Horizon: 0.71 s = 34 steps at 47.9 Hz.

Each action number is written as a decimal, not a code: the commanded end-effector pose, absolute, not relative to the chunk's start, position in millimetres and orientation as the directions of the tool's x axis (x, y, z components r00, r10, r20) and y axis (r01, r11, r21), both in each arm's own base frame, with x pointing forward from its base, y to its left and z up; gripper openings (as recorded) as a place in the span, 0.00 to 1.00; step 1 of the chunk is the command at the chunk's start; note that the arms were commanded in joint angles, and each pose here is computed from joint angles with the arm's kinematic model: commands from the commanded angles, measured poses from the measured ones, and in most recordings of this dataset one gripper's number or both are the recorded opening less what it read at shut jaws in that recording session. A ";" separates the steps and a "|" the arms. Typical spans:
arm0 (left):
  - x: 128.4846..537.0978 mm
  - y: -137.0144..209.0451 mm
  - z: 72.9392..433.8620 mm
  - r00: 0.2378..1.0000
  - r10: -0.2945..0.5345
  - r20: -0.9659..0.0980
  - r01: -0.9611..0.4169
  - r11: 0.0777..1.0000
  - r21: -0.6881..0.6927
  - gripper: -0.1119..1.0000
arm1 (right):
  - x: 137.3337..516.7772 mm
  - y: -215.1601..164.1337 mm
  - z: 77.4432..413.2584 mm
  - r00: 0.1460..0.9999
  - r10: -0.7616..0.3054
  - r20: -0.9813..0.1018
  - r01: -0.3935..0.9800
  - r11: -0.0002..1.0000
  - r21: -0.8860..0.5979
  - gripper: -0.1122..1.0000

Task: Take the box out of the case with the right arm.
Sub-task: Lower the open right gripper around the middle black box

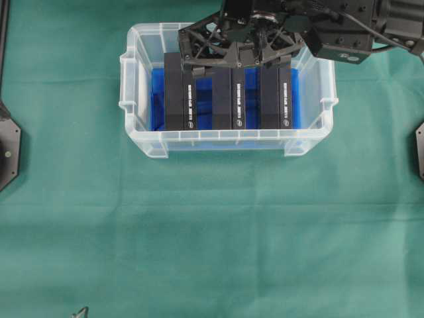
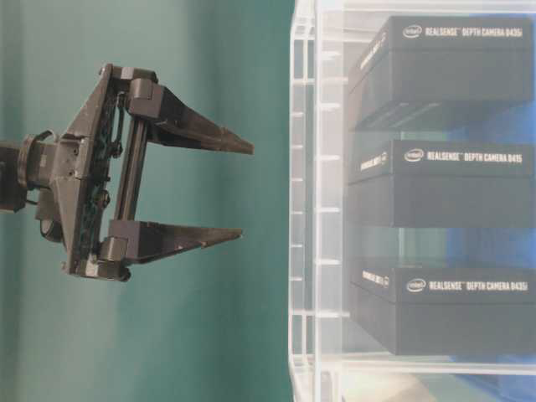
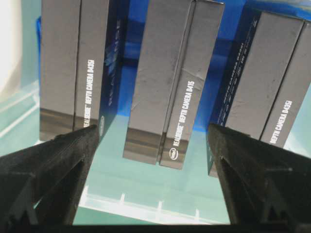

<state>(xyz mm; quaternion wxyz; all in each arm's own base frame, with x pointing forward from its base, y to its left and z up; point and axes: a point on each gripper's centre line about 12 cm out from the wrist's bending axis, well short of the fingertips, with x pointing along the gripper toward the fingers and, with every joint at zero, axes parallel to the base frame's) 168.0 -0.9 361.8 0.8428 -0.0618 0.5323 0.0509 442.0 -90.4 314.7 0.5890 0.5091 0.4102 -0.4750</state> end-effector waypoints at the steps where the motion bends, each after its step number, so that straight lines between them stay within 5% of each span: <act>1: 169.5 -0.8 369.8 0.450 0.022 -0.893 -0.148 0.988 -0.051 0.12 | 440.3 -89.1 332.5 0.257 -0.152 -0.954 0.966 0.037 0.254 0.92; 34: 169.5 -1.1 369.8 0.450 0.021 -0.893 -0.147 0.988 -0.051 0.12 | 446.8 -94.9 281.1 0.218 -0.151 -0.964 0.976 0.051 0.213 0.92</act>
